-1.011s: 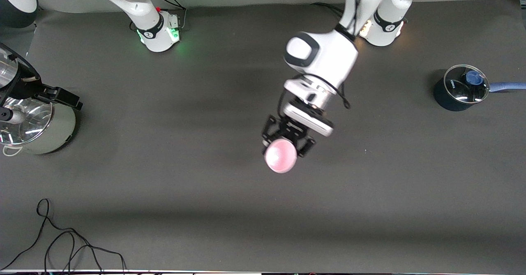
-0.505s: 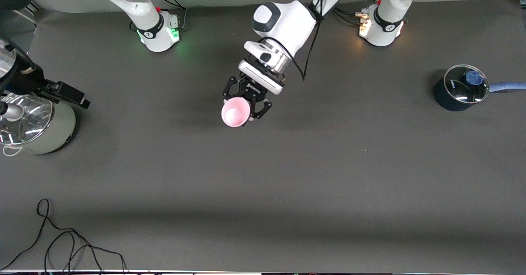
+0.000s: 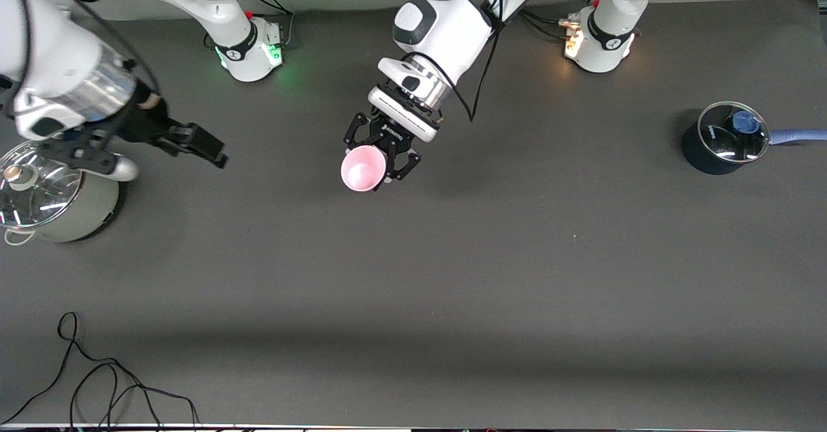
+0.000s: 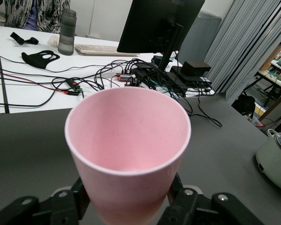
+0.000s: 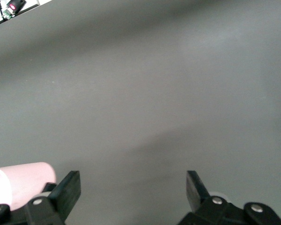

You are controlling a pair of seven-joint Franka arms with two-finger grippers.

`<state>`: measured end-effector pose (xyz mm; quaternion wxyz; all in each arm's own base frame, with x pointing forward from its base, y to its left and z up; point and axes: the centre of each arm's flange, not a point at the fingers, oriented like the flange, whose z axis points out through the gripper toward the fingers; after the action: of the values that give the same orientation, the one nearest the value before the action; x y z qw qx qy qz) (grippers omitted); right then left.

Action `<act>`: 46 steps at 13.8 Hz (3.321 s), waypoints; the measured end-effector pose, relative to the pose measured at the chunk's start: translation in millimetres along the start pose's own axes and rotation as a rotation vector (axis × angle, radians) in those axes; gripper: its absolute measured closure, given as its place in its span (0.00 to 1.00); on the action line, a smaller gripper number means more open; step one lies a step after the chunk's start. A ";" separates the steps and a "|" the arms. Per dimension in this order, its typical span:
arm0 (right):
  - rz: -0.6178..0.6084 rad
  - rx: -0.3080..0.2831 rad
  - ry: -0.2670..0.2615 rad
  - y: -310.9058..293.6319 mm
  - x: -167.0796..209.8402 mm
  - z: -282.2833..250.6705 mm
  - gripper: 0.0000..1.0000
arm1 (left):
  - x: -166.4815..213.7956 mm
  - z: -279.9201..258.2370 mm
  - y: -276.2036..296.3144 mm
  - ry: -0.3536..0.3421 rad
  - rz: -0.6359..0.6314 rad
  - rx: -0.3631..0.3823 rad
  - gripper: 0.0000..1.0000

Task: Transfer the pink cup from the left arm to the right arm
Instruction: 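Hold the cup with the left gripper while the right gripper reaches it, then close the right gripper on the pink cup beside the left gripper, then open the left gripper and withdraw it while the right gripper pulls the cup away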

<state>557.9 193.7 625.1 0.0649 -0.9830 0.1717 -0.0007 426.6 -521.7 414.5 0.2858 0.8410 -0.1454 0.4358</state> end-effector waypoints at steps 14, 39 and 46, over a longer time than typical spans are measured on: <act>0.061 0.049 -0.043 -146.2 -53.2 94.9 0.00 | 1.7 0.3 -3.0 0.003 0.001 0.006 0.33; -0.124 -0.008 -0.145 -98.2 -13.7 63.6 0.96 | 6.7 -0.1 -2.3 0.014 0.000 0.005 0.00; -0.364 -0.057 -0.222 68.3 74.3 19.7 0.96 | 43.8 -0.5 -70.8 0.067 -0.073 0.105 0.00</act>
<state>605.3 107.4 595.3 0.0545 -0.9933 -0.0168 0.1008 486.6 -465.0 425.4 0.2616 0.8445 -0.0820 0.4601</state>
